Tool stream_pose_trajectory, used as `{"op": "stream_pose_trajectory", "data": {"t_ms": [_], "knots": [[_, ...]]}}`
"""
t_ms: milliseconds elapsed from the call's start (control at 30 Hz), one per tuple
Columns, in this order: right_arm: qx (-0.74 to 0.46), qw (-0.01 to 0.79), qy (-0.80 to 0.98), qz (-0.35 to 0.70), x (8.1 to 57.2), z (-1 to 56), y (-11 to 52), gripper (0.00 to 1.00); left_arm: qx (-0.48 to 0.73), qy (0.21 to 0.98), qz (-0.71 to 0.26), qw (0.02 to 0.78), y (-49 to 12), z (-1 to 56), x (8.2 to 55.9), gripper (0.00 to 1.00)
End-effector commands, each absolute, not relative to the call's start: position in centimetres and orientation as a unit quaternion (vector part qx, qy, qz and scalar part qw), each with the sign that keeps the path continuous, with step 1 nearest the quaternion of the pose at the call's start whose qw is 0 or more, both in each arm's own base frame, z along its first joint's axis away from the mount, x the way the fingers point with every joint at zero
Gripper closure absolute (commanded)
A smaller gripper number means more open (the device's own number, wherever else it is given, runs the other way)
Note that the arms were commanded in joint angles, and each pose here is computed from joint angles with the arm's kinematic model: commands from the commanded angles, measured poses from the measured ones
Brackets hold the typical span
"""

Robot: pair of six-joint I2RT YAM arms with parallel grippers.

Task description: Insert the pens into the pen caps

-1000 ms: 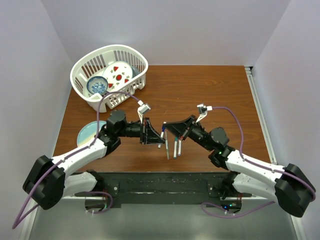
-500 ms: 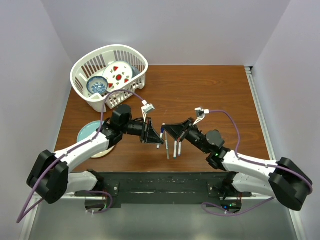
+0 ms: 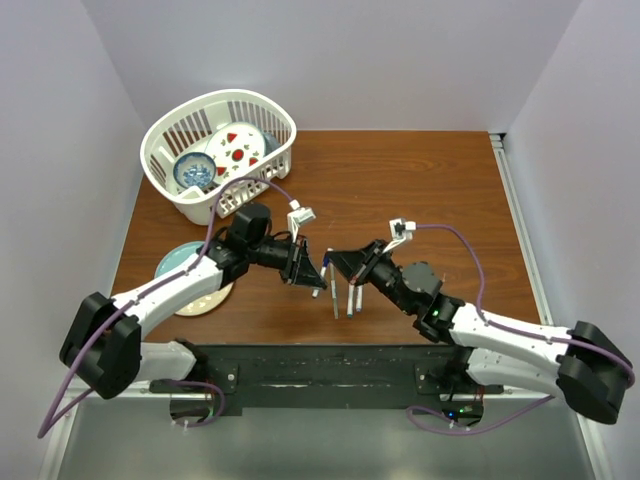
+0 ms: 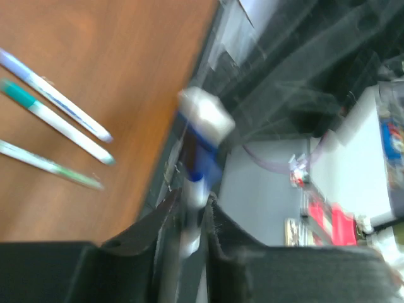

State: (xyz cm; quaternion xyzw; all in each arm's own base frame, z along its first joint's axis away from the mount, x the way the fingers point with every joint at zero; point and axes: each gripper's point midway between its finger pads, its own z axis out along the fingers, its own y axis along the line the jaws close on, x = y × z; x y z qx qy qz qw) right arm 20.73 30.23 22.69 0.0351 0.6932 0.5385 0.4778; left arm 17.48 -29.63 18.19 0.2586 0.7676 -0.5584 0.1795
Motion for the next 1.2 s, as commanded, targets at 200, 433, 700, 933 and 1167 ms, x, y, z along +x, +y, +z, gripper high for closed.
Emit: {"op": "stream_pose_trajectory", "data": {"t_ms": [200,433,700,933,1167], "knots": [[-0.068,0.449,0.798,0.396,21.7,24.5,29.1,1.00,0.243,0.756,-0.507,0.334,-27.7,21.4,21.5,0.00],[-0.071,0.407,0.876,0.251,23.9,19.1,23.6,1.00,0.241,0.788,-0.455,0.338,-25.0,20.7,19.7,0.00],[-0.034,0.358,0.926,0.118,25.3,11.6,19.0,1.00,0.184,0.825,-0.356,0.398,-21.8,19.4,22.2,0.00],[0.001,0.318,0.946,0.071,26.6,6.8,18.4,1.00,0.155,0.827,-0.311,0.441,-19.8,20.5,23.1,0.00],[0.042,0.311,0.949,0.041,27.6,4.6,17.5,0.84,0.152,0.802,-0.306,0.489,-18.8,22.7,22.8,0.00]]}}
